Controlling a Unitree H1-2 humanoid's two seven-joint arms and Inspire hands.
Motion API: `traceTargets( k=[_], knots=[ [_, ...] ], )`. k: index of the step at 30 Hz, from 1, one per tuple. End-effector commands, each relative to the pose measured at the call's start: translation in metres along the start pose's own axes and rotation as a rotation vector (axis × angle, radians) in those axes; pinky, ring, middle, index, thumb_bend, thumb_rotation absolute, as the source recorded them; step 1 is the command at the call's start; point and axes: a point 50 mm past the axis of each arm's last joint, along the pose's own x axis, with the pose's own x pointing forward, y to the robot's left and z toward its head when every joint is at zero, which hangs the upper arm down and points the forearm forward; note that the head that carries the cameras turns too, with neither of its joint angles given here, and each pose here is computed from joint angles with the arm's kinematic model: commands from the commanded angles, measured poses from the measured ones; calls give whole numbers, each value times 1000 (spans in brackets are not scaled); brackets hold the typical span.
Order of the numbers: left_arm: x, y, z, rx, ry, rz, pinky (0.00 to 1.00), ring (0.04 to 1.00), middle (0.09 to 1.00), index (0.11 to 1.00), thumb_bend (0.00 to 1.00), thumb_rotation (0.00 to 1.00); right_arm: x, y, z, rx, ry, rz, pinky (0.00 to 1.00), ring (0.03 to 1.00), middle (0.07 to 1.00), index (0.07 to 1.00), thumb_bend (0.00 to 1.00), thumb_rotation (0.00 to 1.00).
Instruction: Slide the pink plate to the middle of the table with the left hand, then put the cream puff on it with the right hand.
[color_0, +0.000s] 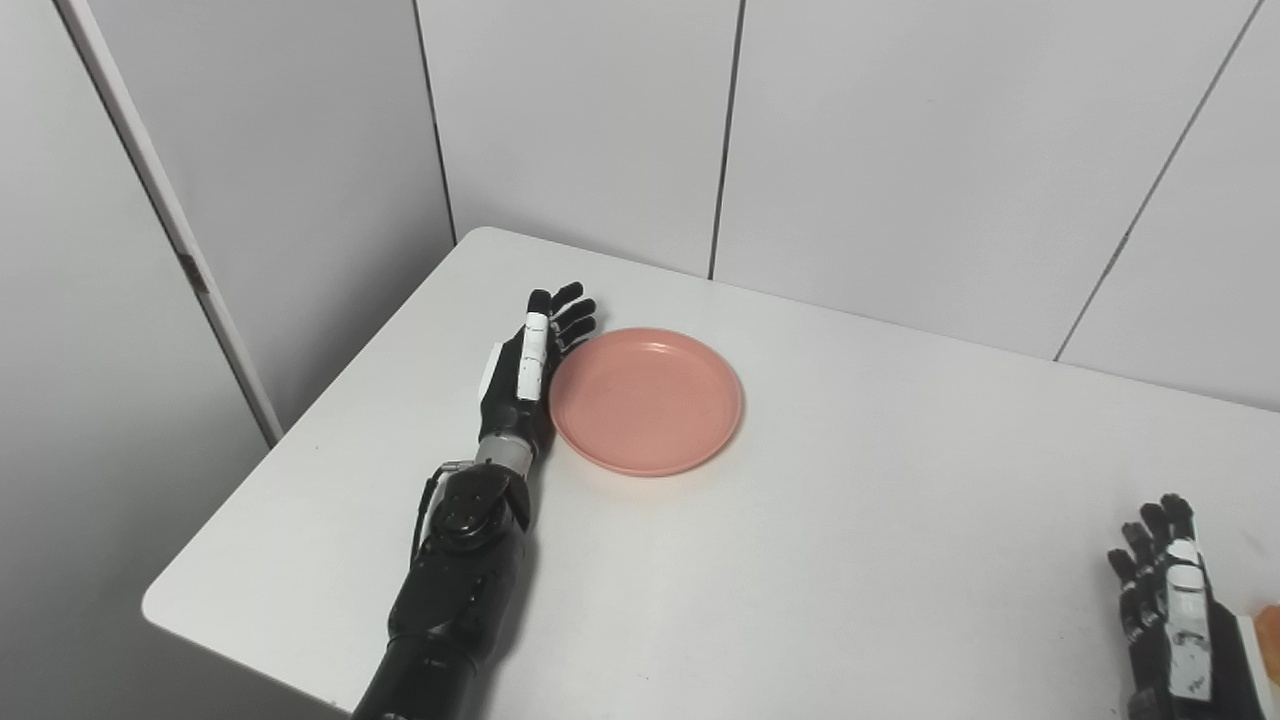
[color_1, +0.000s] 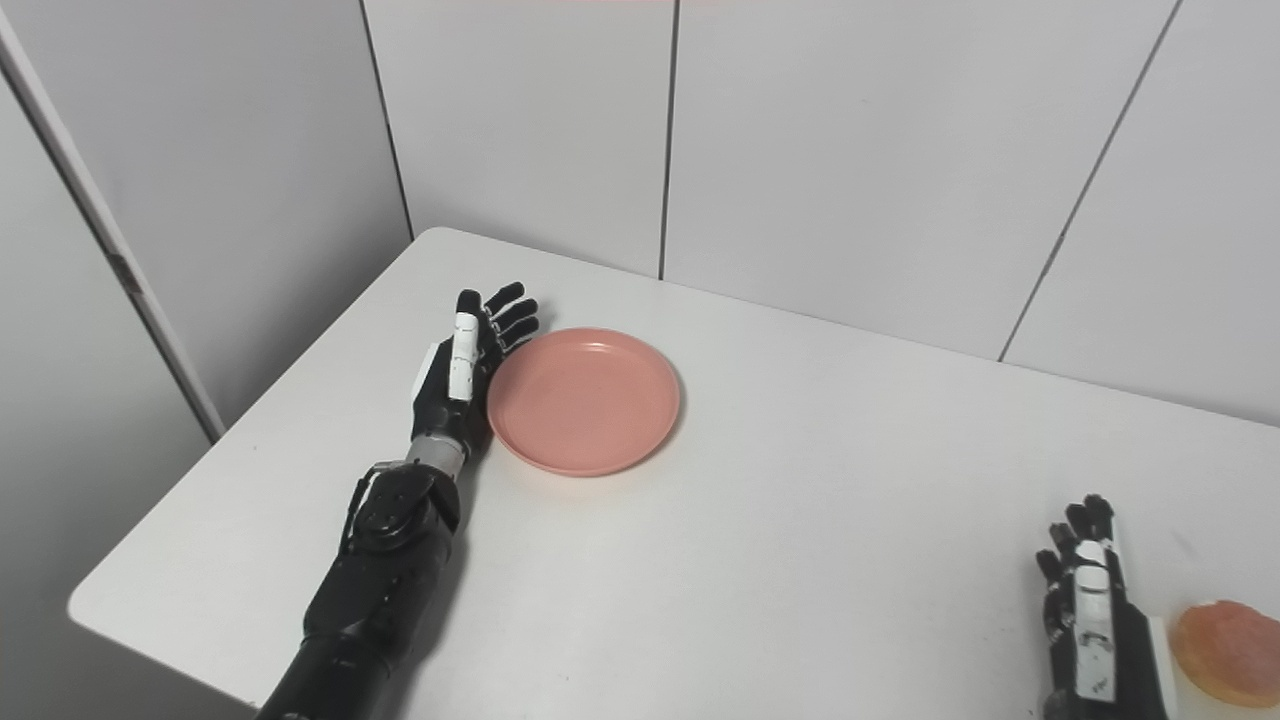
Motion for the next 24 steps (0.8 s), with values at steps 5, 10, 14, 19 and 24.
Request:
traceTargets(
  k=[5,10,14,19,24],
  knots=[
    [-4,-19,5,-5,-7,-63,819,839,821,795,891,983,-11,2,-30,64,2,-20,1000,1000,1000,1000,464,818],
    [-11,-30,3,10,19,-104,805,846,828,803,886,995,-11,5,-30,-42,-17,7,1000,1000,1000,1000,518,912],
    [-14,-34,-1,25,33,-143,811,846,828,805,893,996,-9,11,-30,-45,-8,13,1000,1000,1000,1000,532,927],
    [-22,-41,-2,37,59,-196,816,854,832,804,871,988,-8,26,-28,-28,-9,0,1000,1000,1000,1000,498,899],
    [-28,-42,1,32,78,-244,842,855,835,809,850,991,-4,42,-25,-48,-5,3,1000,1000,1000,1000,503,894]
  ],
)
